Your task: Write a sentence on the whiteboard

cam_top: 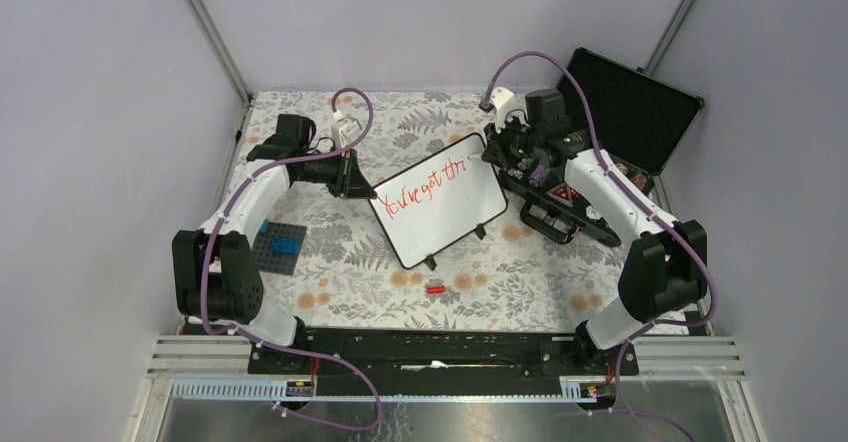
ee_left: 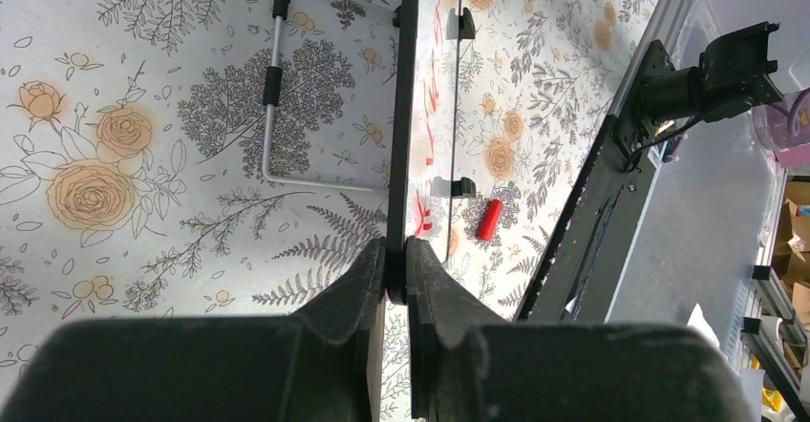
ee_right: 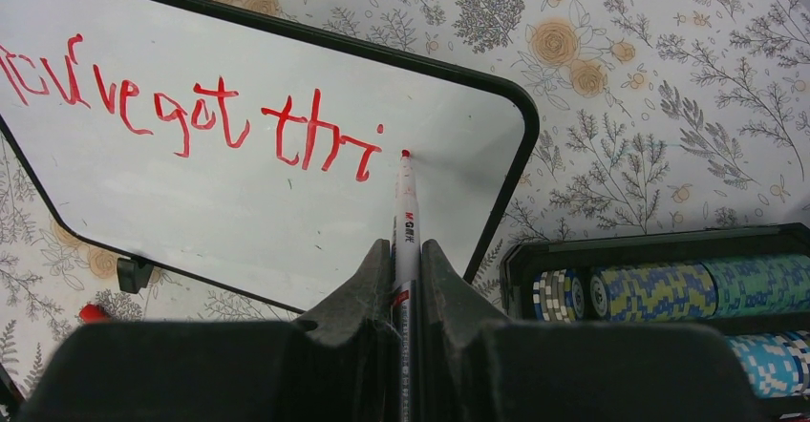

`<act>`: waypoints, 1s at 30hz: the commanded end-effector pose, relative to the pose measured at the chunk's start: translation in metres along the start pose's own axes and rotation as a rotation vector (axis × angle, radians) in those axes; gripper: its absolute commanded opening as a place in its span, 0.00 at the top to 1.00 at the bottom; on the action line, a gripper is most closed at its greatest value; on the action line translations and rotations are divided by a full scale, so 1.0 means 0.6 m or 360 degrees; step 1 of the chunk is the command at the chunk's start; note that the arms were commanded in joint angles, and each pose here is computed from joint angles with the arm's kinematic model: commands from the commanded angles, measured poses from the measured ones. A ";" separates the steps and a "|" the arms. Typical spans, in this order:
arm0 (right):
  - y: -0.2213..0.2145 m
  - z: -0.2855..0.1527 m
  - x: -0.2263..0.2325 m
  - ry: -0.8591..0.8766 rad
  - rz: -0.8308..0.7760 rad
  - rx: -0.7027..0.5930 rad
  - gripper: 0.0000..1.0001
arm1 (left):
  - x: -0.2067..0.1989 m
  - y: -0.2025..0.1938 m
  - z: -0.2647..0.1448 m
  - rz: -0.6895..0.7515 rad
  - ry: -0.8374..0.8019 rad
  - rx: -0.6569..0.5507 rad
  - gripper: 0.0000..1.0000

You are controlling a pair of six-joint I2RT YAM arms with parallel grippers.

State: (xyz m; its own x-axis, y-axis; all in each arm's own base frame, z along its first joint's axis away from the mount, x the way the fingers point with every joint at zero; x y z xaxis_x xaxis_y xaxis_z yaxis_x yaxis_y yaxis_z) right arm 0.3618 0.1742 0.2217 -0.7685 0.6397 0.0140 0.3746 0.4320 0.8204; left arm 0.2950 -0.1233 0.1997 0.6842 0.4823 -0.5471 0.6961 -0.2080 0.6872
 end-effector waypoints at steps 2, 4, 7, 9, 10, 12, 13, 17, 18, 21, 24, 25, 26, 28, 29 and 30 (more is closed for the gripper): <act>0.023 0.004 0.008 0.0029 -0.0052 -0.0069 1.00 | 0.016 0.012 0.005 0.0128 0.0080 -0.0004 1.00; 0.021 0.005 0.011 0.0034 -0.0058 -0.0066 1.00 | 0.015 0.012 0.004 0.0131 0.0081 -0.0004 1.00; 0.018 0.005 0.013 0.0039 -0.0059 -0.0059 1.00 | 0.016 0.013 0.005 0.0128 0.0081 -0.0004 1.00; 0.016 0.005 0.014 0.0042 -0.0061 -0.0054 1.00 | 0.016 0.012 0.005 0.0125 0.0081 -0.0003 1.00; 0.015 0.005 0.014 0.0041 -0.0061 -0.0054 1.00 | 0.016 0.011 0.005 0.0124 0.0080 -0.0001 1.00; 0.011 0.004 0.015 0.0040 -0.0063 -0.0046 1.00 | 0.016 0.011 0.005 0.0125 0.0082 -0.0002 1.00; 0.009 0.003 0.015 0.0036 -0.0064 -0.0043 1.00 | 0.016 0.012 0.004 0.0128 0.0084 -0.0004 1.00; 0.000 0.002 0.015 0.0026 -0.0073 -0.0026 1.00 | 0.016 0.012 0.005 0.0125 0.0083 -0.0003 1.00; -0.002 0.001 0.016 0.0025 -0.0075 -0.0022 1.00 | 0.016 0.013 0.004 0.0127 0.0083 -0.0003 1.00; -0.006 0.000 0.016 0.0019 -0.0078 -0.0005 1.00 | 0.016 0.012 0.005 0.0123 0.0081 -0.0001 1.00; -0.011 -0.001 0.014 0.0004 -0.0080 0.0008 1.00 | 0.016 0.013 0.005 0.0125 0.0081 -0.0004 1.00; -0.011 -0.001 0.013 -0.0007 -0.0081 0.0010 1.00 | 0.016 0.013 0.004 0.0126 0.0082 -0.0005 1.00; -0.011 -0.002 0.011 -0.0016 -0.0083 0.0012 1.00 | 0.016 0.012 0.005 0.0123 0.0082 -0.0002 1.00; -0.010 -0.004 0.008 -0.0039 -0.0086 0.0012 1.00 | 0.015 0.012 0.004 0.0126 0.0086 -0.0003 1.00; -0.010 -0.005 0.006 -0.0050 -0.0085 0.0011 1.00 | 0.015 0.011 0.005 0.0122 0.0084 -0.0002 1.00; -0.010 -0.005 0.004 -0.0056 -0.0083 0.0012 1.00 | 0.016 0.011 0.005 0.0125 0.0086 -0.0002 1.00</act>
State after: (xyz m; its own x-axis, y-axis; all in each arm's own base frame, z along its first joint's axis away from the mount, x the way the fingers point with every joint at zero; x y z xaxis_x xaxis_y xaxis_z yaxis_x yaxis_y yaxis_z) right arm 0.3542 0.1748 0.2118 -0.7803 0.6254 0.0054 0.3720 0.4572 0.8079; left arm 0.2950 -0.1235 0.1994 0.6844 0.4841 -0.5453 0.6957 -0.2098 0.6870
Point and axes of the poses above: each gripper's point midway between its finger pads, its own z axis out along the fingers, its own x axis along the line the jaws close on, y = z × x, the point moved 5 cm from there along -z, back along the fingers
